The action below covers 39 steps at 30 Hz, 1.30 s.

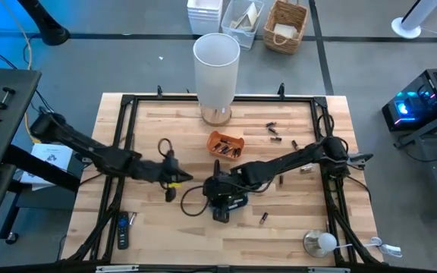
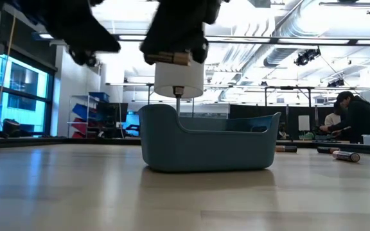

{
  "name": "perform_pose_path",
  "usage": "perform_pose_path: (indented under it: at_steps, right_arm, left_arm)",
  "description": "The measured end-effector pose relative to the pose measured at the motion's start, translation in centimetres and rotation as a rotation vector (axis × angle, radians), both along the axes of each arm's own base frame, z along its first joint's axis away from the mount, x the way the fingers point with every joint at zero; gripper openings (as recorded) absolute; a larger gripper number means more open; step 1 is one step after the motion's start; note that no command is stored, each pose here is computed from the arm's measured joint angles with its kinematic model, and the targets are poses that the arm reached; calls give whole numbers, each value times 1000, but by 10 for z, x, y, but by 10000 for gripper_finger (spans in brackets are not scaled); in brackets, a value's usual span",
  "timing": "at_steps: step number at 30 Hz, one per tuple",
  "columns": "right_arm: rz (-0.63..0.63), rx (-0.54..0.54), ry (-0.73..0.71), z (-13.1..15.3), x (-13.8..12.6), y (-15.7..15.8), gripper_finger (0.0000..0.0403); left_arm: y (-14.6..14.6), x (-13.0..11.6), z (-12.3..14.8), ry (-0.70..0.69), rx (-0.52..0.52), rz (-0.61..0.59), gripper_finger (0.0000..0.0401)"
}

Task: Sort batteries
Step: Put the black battery into the orange bin

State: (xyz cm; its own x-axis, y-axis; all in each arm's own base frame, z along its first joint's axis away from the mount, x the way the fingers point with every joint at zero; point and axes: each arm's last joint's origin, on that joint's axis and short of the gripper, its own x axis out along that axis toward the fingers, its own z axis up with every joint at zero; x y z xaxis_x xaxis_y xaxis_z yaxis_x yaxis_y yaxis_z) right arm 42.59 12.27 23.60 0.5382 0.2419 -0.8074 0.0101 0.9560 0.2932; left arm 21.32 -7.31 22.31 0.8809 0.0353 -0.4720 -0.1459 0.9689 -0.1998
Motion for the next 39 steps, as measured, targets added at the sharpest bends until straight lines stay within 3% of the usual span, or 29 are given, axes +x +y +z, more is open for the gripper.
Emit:
perform_pose_path:
  at_steps: [4, 7, 13, 17, 22, 29, 35, 39]
  right_arm:
    - [-67, 34, 24, -7, -21, -6, 35]
    - [-191, 98, -85, -4, -35, -21, 35]
    - [-648, 70, -404, -5, -56, -94, 35]
    - [-809, 47, -407, -24, -58, -141, 34]
    - [-917, -32, -337, -46, -53, -162, 34]
    - [-939, 27, -274, -54, -52, -176, 44]
    - [-897, 45, -214, -54, -57, -178, 161]
    - [-793, 3, -175, -41, -67, -183, 199]
  left_arm:
    - [9, -20, 18, -45, 10, 43, 0]
    - [14, -32, 31, -107, 11, 83, 0]
    - [24, -40, 41, -157, 92, 88, 0]
    - [31, -36, 44, -172, 135, 78, 0]
    - [43, -31, 53, -259, 88, 32, 0]
    - [61, -23, 74, -486, 38, 7, 0]
    - [81, -15, 69, -462, 55, 108, 0]
    - [94, 1, 66, -457, 20, 168, 0]
